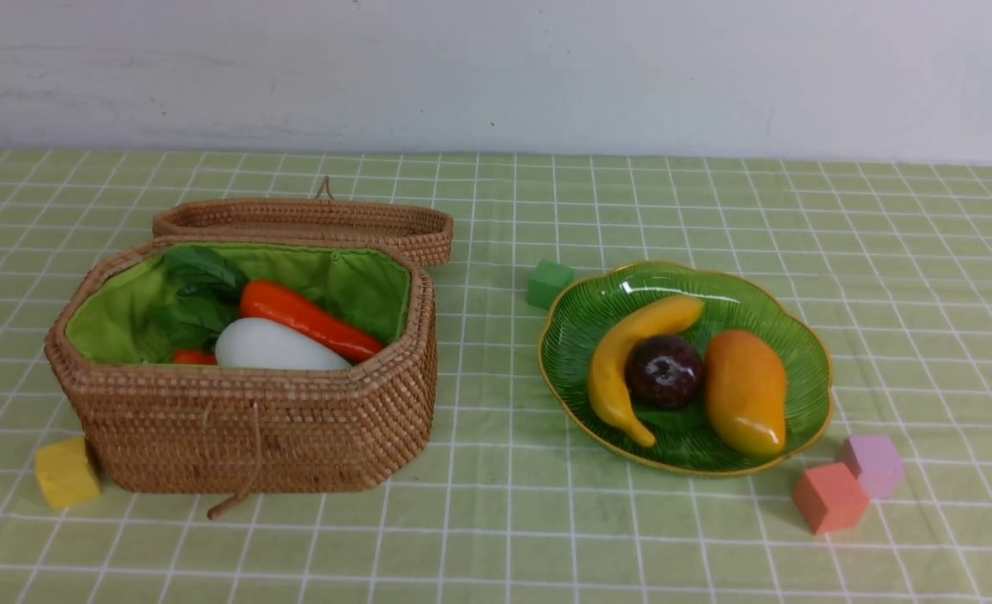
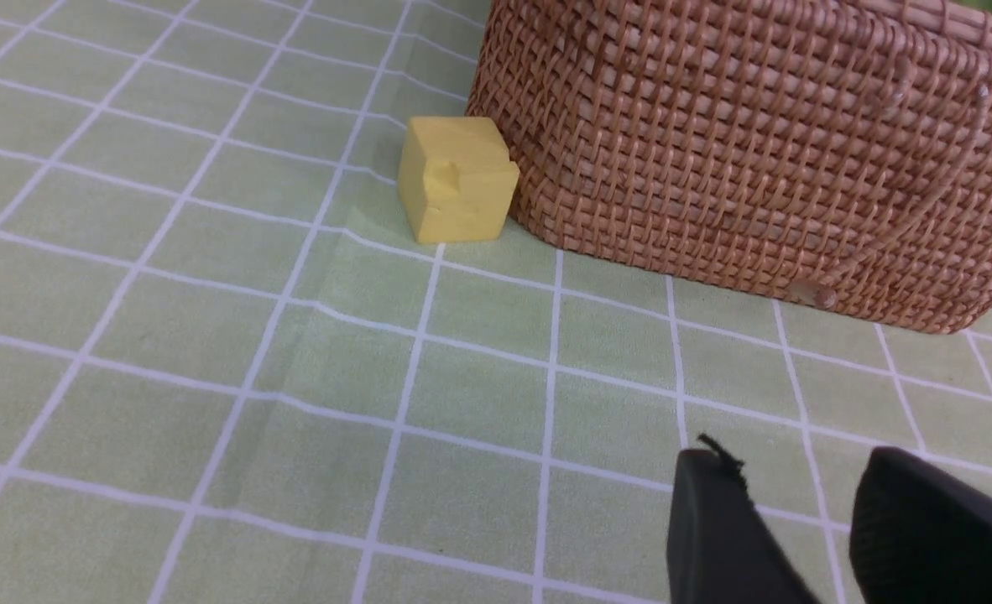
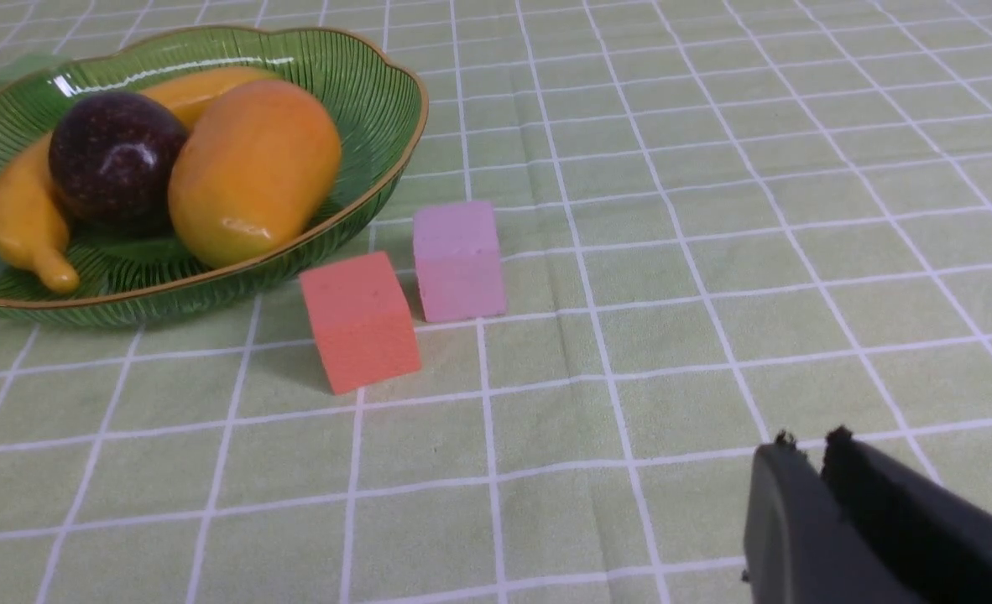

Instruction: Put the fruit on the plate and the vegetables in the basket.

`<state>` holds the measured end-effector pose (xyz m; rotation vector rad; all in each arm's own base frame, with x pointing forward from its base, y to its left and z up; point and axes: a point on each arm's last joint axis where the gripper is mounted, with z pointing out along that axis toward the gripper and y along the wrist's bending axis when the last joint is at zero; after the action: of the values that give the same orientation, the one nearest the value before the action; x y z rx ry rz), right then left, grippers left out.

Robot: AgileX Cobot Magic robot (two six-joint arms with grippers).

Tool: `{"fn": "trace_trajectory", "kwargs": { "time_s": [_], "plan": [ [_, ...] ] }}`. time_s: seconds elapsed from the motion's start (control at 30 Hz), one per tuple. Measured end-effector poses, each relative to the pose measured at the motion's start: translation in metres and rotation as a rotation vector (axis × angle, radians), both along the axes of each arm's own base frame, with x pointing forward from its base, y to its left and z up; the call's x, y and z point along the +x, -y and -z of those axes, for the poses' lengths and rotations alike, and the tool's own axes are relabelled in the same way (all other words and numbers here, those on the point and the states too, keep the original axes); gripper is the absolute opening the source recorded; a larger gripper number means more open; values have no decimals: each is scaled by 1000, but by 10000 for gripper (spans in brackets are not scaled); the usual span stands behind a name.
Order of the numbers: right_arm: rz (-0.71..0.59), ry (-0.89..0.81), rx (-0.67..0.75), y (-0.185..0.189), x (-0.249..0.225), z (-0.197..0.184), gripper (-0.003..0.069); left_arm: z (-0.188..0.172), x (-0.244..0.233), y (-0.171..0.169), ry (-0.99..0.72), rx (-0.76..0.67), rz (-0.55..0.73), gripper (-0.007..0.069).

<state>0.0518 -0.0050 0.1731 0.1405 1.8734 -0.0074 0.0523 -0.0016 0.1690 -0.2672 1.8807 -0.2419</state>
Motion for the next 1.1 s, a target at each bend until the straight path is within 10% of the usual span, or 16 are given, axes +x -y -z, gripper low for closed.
{"fn": "trace_trajectory", "kwargs": {
  "time_s": [1.1],
  "plan": [
    [0,0,-1,0,0,0,102,0,0,0,0,0,0,239]
  ]
}}
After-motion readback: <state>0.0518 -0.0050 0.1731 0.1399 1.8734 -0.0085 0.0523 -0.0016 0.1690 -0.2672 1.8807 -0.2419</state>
